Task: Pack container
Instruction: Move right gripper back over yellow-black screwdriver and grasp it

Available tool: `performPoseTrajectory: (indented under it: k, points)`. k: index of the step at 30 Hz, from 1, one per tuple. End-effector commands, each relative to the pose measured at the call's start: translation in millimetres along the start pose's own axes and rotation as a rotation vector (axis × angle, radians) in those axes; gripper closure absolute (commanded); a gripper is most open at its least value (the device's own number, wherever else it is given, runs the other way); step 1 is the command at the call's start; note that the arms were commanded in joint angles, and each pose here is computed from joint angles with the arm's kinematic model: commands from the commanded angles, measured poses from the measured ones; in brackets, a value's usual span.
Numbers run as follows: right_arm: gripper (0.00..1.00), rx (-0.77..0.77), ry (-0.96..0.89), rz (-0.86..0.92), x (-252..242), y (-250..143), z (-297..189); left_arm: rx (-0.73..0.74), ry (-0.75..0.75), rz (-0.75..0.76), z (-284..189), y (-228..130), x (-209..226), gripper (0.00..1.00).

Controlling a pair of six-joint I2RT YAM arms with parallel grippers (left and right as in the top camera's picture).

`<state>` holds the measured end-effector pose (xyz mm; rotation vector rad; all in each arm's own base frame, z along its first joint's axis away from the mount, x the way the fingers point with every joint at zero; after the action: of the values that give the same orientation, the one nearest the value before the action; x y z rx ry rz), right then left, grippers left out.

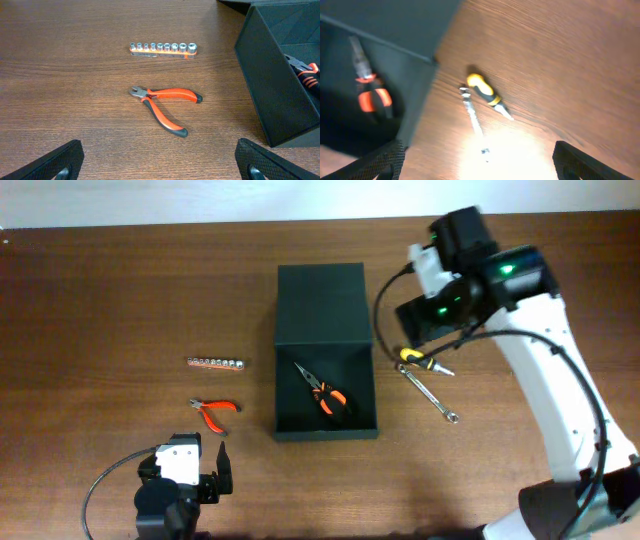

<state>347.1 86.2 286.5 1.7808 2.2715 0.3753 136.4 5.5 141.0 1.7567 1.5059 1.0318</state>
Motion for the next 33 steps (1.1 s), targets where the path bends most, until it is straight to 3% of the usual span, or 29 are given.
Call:
performPoseTrajectory:
  k: [1,11,22,33]
  points:
    - [0.05,0.028,-0.026,0.031,-20,0,15,-0.006,-0.004,0.017,0,0,0,0.01]
    - [0.04,0.161,0.04,-0.104,-26,-4,77,-0.006,-0.004,0.017,0,0,0,0.01]
    - [0.04,0.355,0.068,-0.113,-26,-15,158,-0.006,-0.004,0.017,0,0,0,0.01]
    - [0.04,0.421,0.079,-0.112,-25,-25,193,-0.006,-0.004,0.017,0,0,0,0.01]
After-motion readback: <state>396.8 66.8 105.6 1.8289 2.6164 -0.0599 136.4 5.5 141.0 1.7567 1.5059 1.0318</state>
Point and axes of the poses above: each gripper's point midway between its finger pads, its own z axis out along the fingers, its own x axis along the line the jaws close on, y = z × x, the point moved 6 cm from there along -z, back along the fingers, and after that the axes turned 8 degrees about z, right-handed, at the moved point
